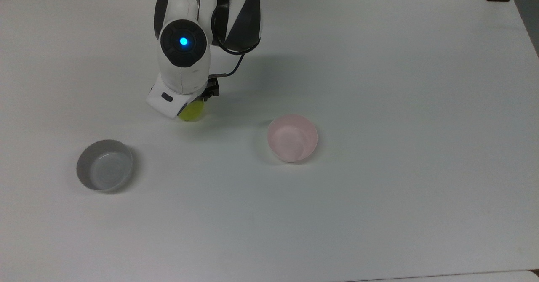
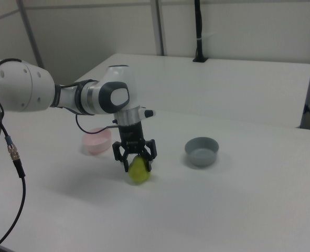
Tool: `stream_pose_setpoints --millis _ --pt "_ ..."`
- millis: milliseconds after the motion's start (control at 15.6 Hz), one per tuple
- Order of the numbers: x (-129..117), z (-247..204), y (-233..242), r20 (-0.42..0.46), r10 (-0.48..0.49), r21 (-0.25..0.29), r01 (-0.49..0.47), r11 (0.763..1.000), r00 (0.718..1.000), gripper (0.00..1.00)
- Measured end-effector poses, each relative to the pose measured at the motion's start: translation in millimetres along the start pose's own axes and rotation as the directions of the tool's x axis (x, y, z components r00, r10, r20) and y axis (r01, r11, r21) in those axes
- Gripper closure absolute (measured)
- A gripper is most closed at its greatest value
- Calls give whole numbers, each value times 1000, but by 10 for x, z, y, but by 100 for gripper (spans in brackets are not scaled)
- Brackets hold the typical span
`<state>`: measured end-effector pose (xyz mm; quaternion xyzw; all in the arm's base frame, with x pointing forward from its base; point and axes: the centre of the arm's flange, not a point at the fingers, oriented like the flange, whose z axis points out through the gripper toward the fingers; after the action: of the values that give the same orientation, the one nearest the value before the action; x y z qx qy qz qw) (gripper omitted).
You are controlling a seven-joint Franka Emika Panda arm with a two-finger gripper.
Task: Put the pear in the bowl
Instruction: 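Lift the green pear up off the table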
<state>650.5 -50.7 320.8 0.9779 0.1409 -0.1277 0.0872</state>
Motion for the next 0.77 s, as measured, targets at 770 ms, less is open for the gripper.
stream_pose_setpoints --millis 770 --pt "-442 -1005 234 -112 48 3 -48 999 992 23"
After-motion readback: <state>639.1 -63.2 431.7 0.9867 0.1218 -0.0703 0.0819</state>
